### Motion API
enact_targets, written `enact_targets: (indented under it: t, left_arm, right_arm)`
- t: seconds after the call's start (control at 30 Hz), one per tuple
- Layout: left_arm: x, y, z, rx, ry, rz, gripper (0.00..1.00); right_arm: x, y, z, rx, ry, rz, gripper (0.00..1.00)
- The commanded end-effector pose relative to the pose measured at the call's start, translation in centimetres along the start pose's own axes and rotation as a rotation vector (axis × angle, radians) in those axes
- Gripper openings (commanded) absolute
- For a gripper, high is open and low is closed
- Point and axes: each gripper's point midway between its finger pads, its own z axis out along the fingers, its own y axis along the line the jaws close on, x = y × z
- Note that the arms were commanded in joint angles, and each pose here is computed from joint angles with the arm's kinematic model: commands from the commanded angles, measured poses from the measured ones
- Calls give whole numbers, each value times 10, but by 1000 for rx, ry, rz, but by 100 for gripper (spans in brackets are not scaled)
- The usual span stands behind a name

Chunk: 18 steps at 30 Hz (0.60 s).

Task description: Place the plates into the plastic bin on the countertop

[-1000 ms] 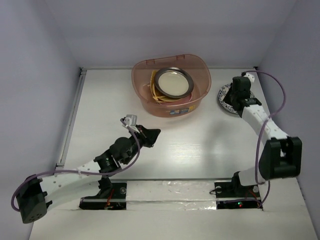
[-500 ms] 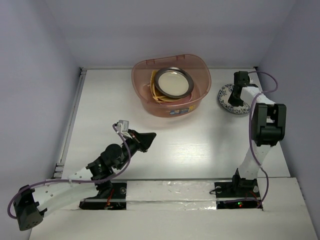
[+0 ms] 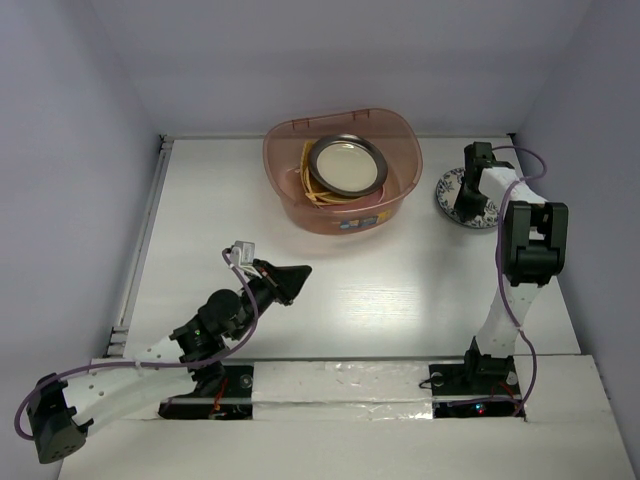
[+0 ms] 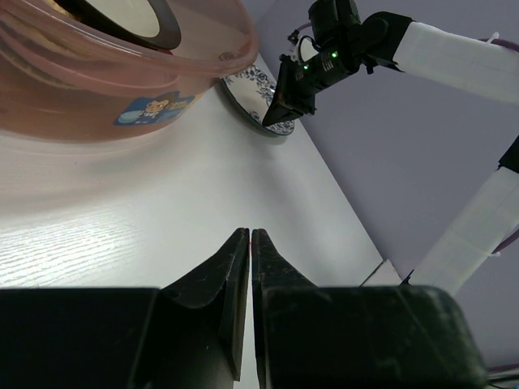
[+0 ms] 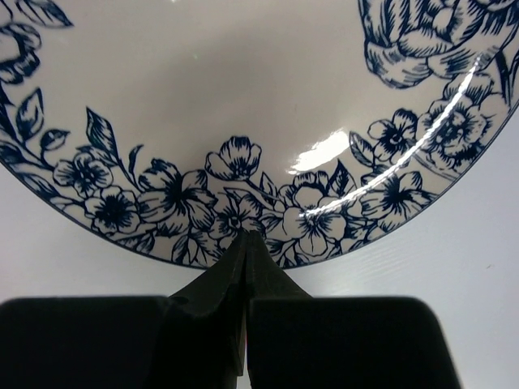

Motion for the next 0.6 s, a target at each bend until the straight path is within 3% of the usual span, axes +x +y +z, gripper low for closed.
enact_targets:
  t: [0.0, 0.3, 0.57]
  left_arm:
    - [-5, -6, 1, 17, -22, -18, 5]
    - [-3, -3, 3, -3, -12, -11, 5]
    - [1, -3, 5, 0, -4, -17, 6]
  right_arm:
    - [13, 1, -15, -39, 67, -63, 0]
    - [11, 2, -14, -21, 64, -62, 0]
    - [43, -2, -23, 68, 104, -150, 0]
